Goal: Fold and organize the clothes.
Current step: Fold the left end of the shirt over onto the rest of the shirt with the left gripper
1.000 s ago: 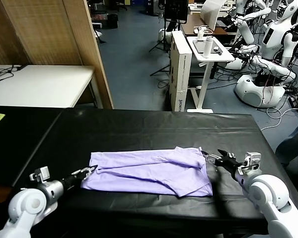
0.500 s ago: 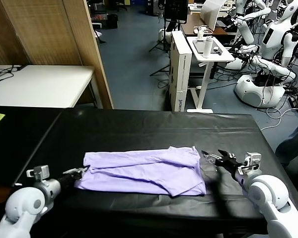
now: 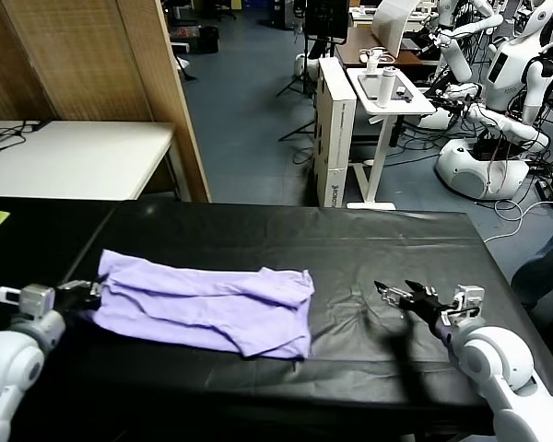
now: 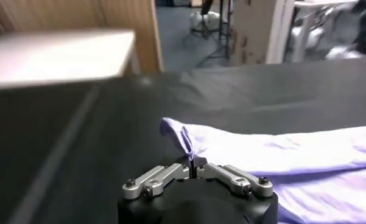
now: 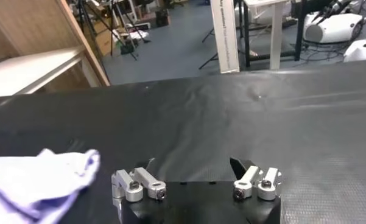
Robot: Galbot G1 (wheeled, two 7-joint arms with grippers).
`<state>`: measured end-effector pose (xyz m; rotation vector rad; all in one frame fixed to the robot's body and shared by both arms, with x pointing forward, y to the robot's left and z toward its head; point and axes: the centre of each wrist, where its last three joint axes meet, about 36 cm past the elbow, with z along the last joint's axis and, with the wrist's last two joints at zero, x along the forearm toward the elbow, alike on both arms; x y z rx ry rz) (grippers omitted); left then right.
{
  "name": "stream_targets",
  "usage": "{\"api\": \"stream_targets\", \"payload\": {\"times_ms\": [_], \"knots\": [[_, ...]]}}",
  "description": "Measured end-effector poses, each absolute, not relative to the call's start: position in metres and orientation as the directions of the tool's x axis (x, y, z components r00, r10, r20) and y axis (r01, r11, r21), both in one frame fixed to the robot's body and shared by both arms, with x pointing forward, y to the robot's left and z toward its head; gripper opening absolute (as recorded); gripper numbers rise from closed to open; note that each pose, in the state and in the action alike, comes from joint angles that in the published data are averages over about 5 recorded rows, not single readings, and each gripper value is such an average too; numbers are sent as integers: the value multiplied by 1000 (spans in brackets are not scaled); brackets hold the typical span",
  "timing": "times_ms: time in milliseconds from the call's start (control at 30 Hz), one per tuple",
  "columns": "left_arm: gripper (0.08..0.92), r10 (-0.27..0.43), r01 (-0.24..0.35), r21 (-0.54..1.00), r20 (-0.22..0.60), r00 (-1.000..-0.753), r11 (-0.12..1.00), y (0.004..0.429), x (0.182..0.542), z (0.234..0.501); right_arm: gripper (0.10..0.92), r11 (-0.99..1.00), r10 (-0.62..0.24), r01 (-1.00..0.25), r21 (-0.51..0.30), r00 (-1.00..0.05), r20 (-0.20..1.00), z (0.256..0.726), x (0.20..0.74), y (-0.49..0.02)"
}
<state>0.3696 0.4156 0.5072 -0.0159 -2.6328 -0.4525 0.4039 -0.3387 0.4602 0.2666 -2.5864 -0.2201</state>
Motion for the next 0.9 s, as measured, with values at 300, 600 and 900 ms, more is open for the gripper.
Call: {"api": "stream_targets", "payload": {"times_ms": [300,600,900], "knots": [[168,52,140,146,485,-873,979,368,350,524,907,971,-218,-141,191,-845,487,461,398,-340],[168,317,260,-186,428,-846,947,309,342,522,907,980,-183,-124,153,-862,474,458,386,-341],[168,411,311,-289,409,-815,905,272,356,503,907,986,-154,-104,130,-864,480,458,371,-344]]}}
